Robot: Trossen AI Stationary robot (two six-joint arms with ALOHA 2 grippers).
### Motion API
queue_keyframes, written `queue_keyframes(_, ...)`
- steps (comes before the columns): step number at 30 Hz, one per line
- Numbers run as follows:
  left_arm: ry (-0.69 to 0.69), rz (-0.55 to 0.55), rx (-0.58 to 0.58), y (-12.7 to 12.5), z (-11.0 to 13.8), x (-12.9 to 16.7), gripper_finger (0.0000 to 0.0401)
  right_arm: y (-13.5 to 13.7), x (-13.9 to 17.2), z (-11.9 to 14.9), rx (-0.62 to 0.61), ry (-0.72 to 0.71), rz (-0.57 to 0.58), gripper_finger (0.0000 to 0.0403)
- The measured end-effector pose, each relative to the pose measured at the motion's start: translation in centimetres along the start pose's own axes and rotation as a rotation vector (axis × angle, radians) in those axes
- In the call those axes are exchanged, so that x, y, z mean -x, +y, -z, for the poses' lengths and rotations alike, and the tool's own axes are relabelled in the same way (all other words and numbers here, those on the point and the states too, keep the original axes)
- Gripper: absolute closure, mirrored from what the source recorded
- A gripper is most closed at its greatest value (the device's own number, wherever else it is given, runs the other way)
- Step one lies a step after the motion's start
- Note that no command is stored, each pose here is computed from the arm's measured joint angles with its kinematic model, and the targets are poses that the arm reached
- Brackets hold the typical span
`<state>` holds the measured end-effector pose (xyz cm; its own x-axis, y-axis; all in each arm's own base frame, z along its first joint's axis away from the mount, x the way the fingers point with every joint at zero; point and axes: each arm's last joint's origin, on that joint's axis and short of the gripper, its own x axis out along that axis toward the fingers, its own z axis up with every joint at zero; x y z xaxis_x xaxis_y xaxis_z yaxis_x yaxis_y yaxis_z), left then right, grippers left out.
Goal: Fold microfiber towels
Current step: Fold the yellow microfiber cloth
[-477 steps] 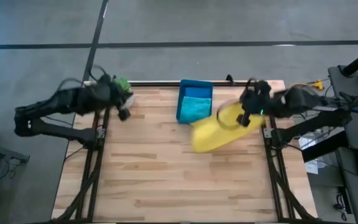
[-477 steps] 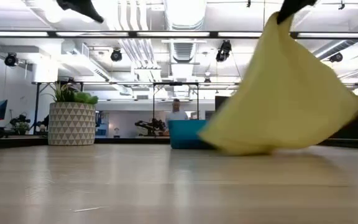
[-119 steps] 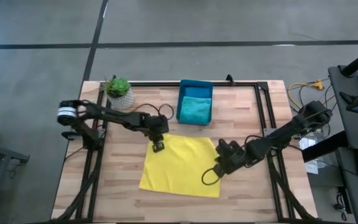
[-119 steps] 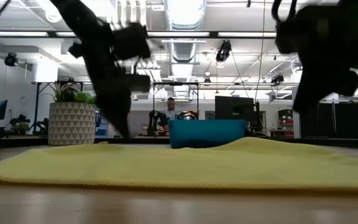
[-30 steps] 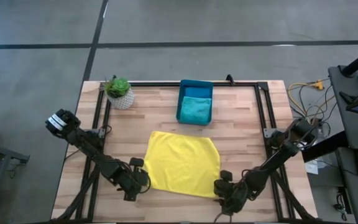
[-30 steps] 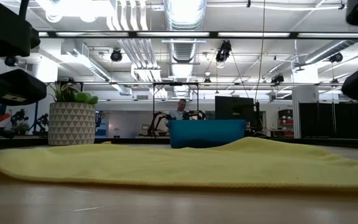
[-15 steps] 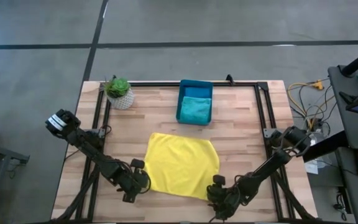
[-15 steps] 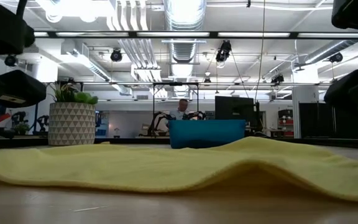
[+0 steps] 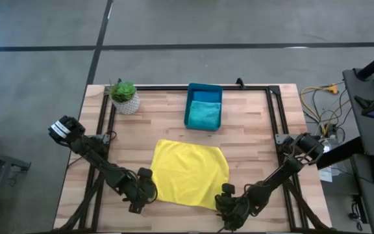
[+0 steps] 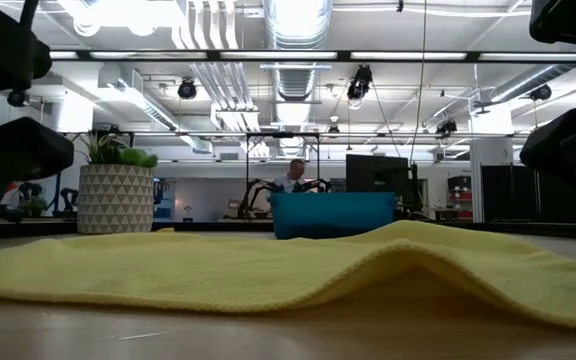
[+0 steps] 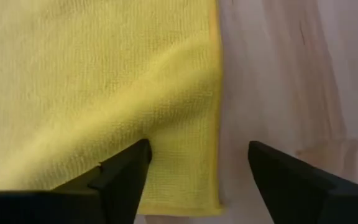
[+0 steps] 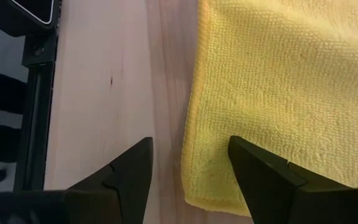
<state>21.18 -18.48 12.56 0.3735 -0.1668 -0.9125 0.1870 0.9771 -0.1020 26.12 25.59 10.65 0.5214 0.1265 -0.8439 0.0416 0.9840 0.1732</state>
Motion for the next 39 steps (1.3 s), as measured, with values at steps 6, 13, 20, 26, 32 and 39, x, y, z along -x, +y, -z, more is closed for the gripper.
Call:
queue_keyframes(6, 0.088, -0.078, 0.095, 0.0, 0.8, -2.3, 0.0164, 0.2, 0.1, -0.2, -0.003, 0.005, -0.001, 0.0200)
queue_keyframes(13, 0.120, -0.098, 0.136, 0.1, 0.9, -2.4, 0.0348, -0.2, 0.2, 0.1, -0.004, 0.044, 0.032, 0.0280)
queue_keyframes(20, 0.119, -0.051, 0.136, -0.1, 0.7, -1.4, 0.0396, -0.3, 1.4, -0.1, -0.009, 0.075, 0.020, 0.0377)
queue_keyframes(26, 0.035, 0.001, 0.100, -0.1, 0.1, 1.5, 0.0400, -0.5, 3.1, -0.4, -0.004, 0.088, 0.017, 0.0391)
queue_keyframes(32, -0.017, 0.043, 0.105, 0.0, -0.2, 3.6, 0.0401, 0.0, 4.5, -1.1, -0.052, 0.062, -0.046, 0.0392)
queue_keyframes(39, -0.076, 0.088, 0.116, 0.1, -0.6, 5.5, 0.0401, 0.0, 6.8, -2.0, -0.065, 0.019, -0.100, 0.0392)
